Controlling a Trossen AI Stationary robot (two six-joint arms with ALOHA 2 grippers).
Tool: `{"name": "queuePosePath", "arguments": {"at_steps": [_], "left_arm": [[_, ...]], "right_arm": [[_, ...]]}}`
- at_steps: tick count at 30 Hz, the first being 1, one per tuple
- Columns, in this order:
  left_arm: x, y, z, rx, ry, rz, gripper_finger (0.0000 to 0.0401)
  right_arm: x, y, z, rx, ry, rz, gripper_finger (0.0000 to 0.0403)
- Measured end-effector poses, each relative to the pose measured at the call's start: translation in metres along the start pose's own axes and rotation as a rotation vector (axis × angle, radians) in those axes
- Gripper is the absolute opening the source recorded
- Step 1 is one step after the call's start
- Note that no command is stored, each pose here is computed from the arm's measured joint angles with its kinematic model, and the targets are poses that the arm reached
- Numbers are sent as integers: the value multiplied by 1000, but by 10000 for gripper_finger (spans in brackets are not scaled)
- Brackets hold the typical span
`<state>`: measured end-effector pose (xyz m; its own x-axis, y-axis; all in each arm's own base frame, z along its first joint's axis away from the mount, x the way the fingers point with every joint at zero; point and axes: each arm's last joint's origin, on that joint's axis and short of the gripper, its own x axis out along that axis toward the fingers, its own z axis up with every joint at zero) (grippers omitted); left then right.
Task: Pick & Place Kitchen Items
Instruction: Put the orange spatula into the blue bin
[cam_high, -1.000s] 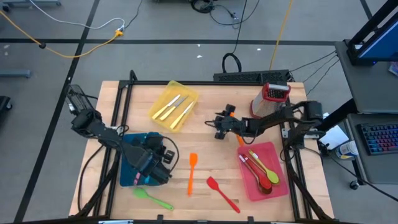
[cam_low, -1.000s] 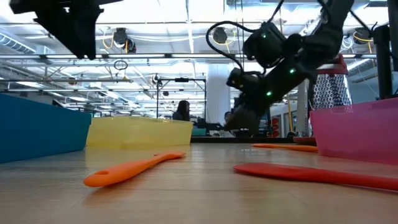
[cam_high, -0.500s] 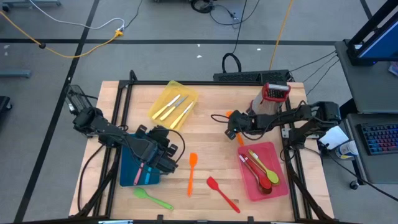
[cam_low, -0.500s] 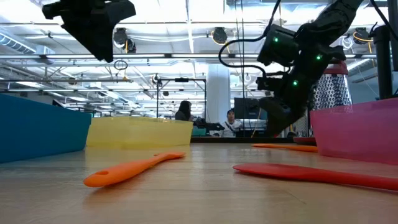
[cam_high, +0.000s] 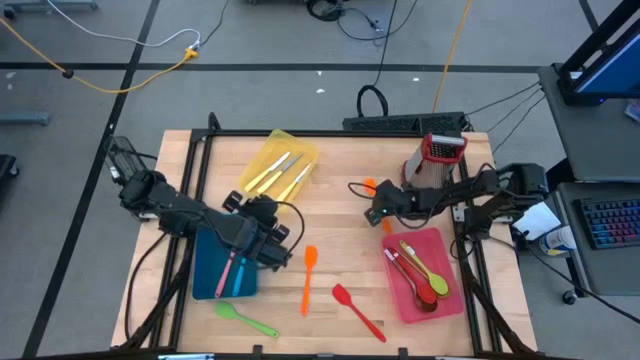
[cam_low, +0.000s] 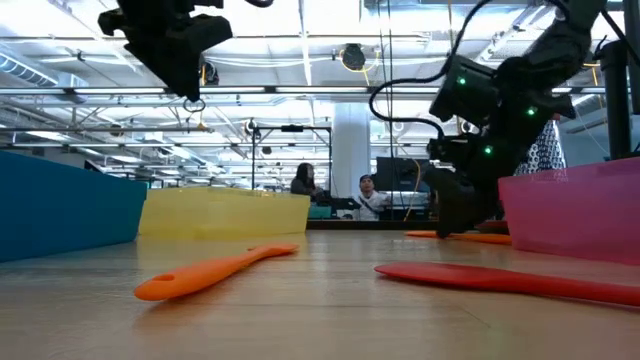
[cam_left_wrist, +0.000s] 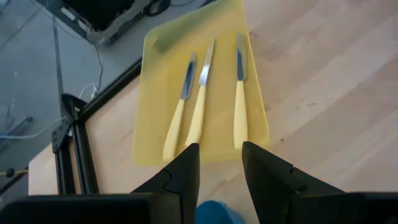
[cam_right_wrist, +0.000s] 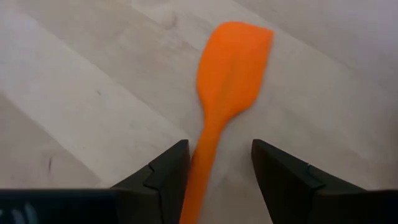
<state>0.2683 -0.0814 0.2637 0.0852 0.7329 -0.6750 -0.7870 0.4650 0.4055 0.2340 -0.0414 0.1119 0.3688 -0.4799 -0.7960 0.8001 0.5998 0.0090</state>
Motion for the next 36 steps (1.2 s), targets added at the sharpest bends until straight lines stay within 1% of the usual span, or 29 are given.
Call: {"name": "queuePosePath", "arguments": {"at_steps": [3,5,8,13,15,17,21,24,27,29,32,36], "left_arm": [[3,-1,4,9,-15,-6,127],[6,-2,7,23,-14,-11,127],[9,-3,11,38,-13,-17,127],[15,-6,17,46,-16,-37,127],[17,-7,19,53,-18,-45,127],[18,-8,21,63,-21,-51,127],[21,-9,25,81,-26,-65,127],[23,-10,27,77,-30,-74,127],[25,-14,33,86,-50,-108,127],[27,-19,38,109,-74,-140,127],[29,-24,47,146,-120,-185,127],[34,-29,59,165,-171,-221,127]], "right_arm": [[3,-2,-5,-100,-55,35,164],[5,-5,-8,-131,-73,35,151],[6,-9,-14,-113,-86,25,121],[9,-16,-20,-52,-111,38,54],[10,-18,-21,-50,-134,47,28],[10,-19,-21,-72,-158,46,11],[10,-17,-18,-139,-206,61,7],[9,-13,-13,-176,-245,125,0],[8,-10,-11,-193,-244,194,0],[9,-12,-13,-196,-221,182,0],[10,-16,-15,-200,-205,118,3],[10,-16,-14,-194,-217,110,33]]}}
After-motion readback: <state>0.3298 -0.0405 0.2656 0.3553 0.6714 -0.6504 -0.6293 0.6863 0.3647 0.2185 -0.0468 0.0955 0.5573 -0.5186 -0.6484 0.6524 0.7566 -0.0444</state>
